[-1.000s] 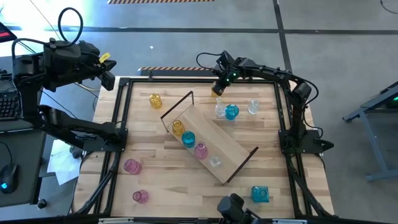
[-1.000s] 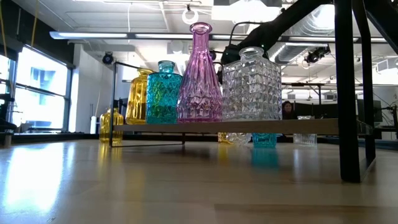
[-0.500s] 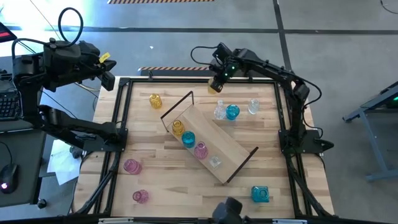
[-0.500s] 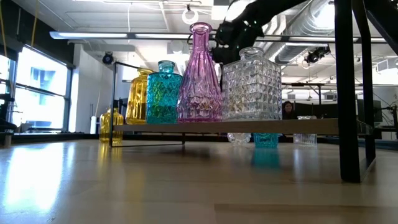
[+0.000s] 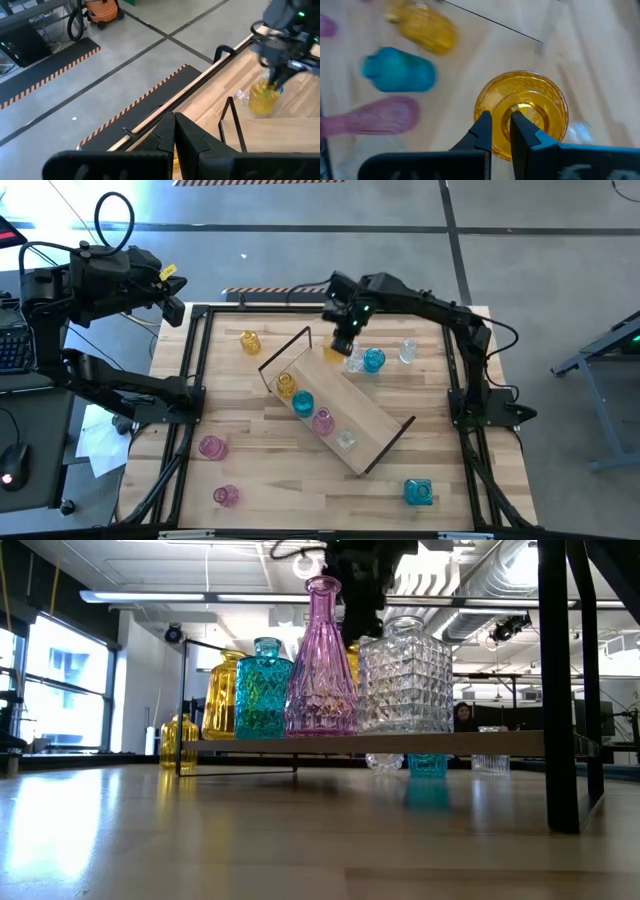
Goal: Sort vases onto shelf
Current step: Put the right yellow crystal vase on the shelf
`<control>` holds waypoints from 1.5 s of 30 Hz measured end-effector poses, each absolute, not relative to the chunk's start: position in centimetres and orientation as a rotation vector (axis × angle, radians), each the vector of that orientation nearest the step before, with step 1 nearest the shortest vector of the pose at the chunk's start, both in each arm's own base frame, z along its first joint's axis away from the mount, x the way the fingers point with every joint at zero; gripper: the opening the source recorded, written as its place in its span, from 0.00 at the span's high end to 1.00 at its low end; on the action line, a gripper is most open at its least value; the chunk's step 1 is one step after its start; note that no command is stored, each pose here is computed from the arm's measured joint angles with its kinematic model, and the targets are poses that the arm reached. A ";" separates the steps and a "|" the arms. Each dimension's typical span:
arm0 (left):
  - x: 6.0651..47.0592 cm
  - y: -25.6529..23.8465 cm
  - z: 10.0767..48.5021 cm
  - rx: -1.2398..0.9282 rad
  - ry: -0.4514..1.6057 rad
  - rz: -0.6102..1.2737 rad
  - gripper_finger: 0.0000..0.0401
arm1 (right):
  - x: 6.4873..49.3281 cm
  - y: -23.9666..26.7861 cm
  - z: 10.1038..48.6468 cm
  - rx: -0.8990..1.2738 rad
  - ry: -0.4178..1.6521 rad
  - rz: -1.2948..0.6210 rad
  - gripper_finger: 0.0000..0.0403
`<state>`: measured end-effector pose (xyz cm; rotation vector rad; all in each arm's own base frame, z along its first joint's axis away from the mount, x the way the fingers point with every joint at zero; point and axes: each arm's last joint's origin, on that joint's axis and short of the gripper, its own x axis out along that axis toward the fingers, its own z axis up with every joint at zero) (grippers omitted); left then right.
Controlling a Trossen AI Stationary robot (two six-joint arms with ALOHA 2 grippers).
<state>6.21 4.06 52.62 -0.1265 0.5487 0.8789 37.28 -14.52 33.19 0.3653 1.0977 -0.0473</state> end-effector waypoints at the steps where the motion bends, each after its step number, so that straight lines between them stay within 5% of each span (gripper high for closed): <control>1: 6.2 4.1 52.6 -0.126 0.549 0.879 1.00 | 37.7 -14.2 33.1 0.358 1.087 -0.036 0.98; 45: 6.4 3.9 52.6 -0.153 0.551 0.804 1.00 | 43.4 -12.7 27.9 0.356 1.025 0.057 0.98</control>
